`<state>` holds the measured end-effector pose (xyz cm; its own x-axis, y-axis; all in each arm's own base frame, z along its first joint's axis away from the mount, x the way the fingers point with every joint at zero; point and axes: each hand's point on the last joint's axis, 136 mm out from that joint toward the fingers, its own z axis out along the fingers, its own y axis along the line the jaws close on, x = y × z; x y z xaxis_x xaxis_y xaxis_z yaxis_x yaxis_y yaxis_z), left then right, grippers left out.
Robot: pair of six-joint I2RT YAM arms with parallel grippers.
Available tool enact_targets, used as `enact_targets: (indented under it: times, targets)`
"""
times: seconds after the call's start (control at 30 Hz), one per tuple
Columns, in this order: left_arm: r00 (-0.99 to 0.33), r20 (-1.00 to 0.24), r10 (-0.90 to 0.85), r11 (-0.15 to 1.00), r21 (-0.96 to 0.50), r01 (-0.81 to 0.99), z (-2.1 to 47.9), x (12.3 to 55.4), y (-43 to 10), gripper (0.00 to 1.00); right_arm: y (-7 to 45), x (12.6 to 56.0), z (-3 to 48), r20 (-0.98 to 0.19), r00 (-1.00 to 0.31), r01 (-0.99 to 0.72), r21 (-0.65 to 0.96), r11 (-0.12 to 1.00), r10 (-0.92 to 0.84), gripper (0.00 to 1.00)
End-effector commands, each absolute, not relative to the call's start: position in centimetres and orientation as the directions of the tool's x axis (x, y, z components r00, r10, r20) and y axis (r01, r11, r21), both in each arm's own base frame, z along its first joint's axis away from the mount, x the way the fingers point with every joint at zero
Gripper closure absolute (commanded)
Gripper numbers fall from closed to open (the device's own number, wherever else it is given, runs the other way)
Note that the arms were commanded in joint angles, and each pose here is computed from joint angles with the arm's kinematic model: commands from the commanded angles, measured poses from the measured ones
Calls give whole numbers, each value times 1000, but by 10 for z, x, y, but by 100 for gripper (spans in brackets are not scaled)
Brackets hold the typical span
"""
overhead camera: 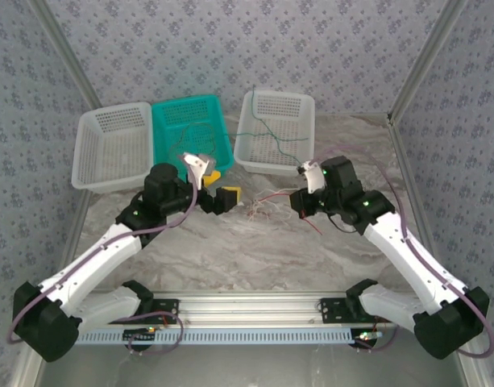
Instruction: Untangle the cables
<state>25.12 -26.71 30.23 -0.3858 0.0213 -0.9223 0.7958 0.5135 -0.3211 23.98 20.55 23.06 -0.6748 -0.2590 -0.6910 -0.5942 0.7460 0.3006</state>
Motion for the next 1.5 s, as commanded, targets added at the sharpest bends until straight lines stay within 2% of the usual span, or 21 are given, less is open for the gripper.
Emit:
enact_targets:
  times: [0.0, 0.13, 0.27, 0.37, 0.43, 0.5, 0.53, 0.63, 0.67, 0.7, 0.83, 0.87, 0.93, 0.97, 1.1, 1.3, 1.47]
  targets:
    - [-336, -938, 84, 353, -288, 890, 317, 226, -295, 3, 218, 232, 246, -729, -604, -679, 258, 687, -323, 100]
    - [-357, -922, 149, 266, -310, 913, 300, 217, -323, 3, 232, 223, 255, -752, -566, -730, 265, 631, -338, 100]
    - [-385, -909, 163, 237, -343, 909, 291, 220, -337, 6, 240, 212, 263, -763, -539, -770, 277, 575, -355, 100]
    - [-396, -905, 158, 204, -362, 910, 290, 220, -344, 11, 245, 204, 268, -775, -520, -793, 280, 541, -360, 100]
    - [-406, -901, 153, 171, -381, 909, 290, 219, -349, 19, 247, 202, 271, -787, -506, -802, 278, 529, -354, 100]
    - [-421, -894, 154, 143, -401, 905, 289, 217, -354, 32, 246, 203, 275, -802, -493, -803, 271, 531, -336, 100]
    - [-428, -890, 156, 136, -410, 902, 287, 217, -356, 42, 246, 204, 276, -808, -489, -800, 265, 538, -329, 100]
    - [-433, -890, 142, 129, -417, 900, 287, 217, -357, 86, 244, 207, 276, -810, -489, -793, 258, 551, -324, 100]
    - [-431, -891, 139, 138, -414, 900, 287, 218, -356, 96, 244, 208, 275, -808, -492, -789, 258, 557, -324, 100]
    - [-431, -892, 135, 150, -411, 899, 286, 219, -355, 100, 243, 208, 273, -804, -496, -787, 258, 560, -326, 100]
    - [-419, -900, 118, 191, -393, 899, 288, 222, -350, 100, 243, 209, 270, -802, -497, -784, 253, 566, -330, 100]
    - [-417, -902, 112, 211, -388, 897, 288, 224, -348, 100, 241, 211, 268, -802, -499, -778, 246, 578, -329, 98]
    - [-414, -906, 88, 291, -374, 881, 288, 234, -341, 100, 237, 216, 264, -799, -504, -758, 228, 611, -327, 88]
    - [-412, -908, 76, 336, -365, 868, 287, 240, -335, 100, 233, 220, 262, -797, -509, -745, 217, 631, -326, 87]
    - [-393, -919, 17, 428, -349, 834, 289, 251, -314, 100, 226, 225, 251, -780, -533, -716, 209, 666, -328, 94]
    - [-432, -900, -53, 577, -380, 723, 281, 273, -279, 100, 219, 228, 244, -777, -549, -690, 213, 692, -308, 93]
    - [-429, -901, -62, 604, -376, 702, 279, 274, -267, 100, 196, 244, 245, -783, -571, -591, 185, 785, -246, 100]
